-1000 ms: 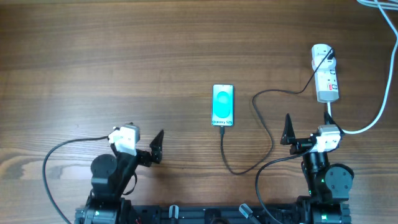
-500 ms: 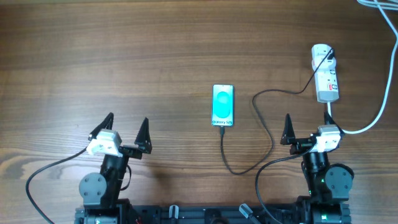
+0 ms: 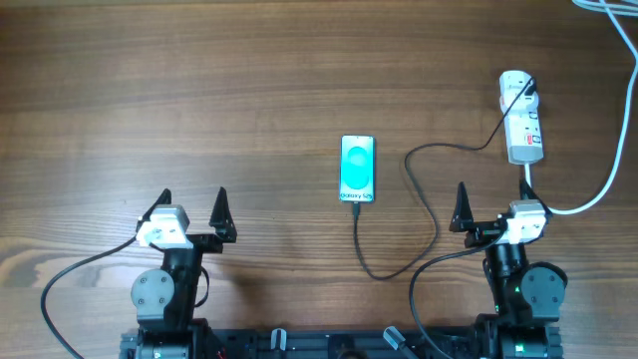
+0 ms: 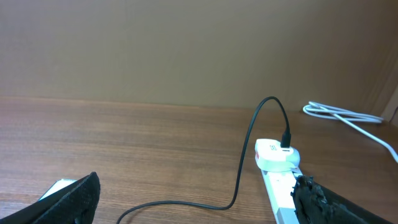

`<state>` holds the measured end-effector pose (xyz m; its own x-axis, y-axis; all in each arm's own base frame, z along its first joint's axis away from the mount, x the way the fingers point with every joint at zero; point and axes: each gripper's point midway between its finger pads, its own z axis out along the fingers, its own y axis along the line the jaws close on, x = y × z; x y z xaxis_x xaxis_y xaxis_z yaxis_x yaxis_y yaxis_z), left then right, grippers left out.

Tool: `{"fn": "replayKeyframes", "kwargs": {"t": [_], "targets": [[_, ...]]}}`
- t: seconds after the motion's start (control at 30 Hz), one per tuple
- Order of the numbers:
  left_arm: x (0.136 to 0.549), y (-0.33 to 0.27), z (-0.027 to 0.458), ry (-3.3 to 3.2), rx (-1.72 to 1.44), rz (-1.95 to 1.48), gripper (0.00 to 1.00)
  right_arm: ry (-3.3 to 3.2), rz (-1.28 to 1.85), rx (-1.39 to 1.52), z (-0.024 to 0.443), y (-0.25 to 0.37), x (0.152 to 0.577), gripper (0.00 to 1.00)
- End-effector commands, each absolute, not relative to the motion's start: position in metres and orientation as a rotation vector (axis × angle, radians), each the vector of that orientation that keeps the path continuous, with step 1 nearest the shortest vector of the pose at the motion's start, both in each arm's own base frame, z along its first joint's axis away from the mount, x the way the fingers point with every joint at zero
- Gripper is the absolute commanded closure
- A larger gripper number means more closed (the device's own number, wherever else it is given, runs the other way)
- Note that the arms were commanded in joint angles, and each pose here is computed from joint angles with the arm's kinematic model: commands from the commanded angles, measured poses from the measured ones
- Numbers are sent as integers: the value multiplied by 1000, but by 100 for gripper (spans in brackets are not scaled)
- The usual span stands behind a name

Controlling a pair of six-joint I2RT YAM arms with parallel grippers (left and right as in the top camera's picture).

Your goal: Plug charger to phone and switch on socket

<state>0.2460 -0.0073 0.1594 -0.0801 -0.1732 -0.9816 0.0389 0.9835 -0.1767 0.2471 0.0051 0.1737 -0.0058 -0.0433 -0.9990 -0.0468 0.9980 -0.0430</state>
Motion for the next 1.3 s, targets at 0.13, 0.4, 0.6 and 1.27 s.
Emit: {"fn": "replayKeyframes", "kwargs": {"t": [0.13, 0.4, 0.6, 1.27], "targets": [[246, -1, 156, 1647, -43, -74, 0, 1565, -5, -73, 176, 5, 247, 0], [246, 4, 156, 1647, -53, -50, 0, 1565, -5, -73, 176, 5, 247, 0], [246, 5, 156, 1647, -45, -32, 0, 1565, -5, -73, 176, 5, 247, 0], [246, 5, 157, 1644, -48, -35, 0, 1565, -5, -73, 176, 5, 247, 0]]}}
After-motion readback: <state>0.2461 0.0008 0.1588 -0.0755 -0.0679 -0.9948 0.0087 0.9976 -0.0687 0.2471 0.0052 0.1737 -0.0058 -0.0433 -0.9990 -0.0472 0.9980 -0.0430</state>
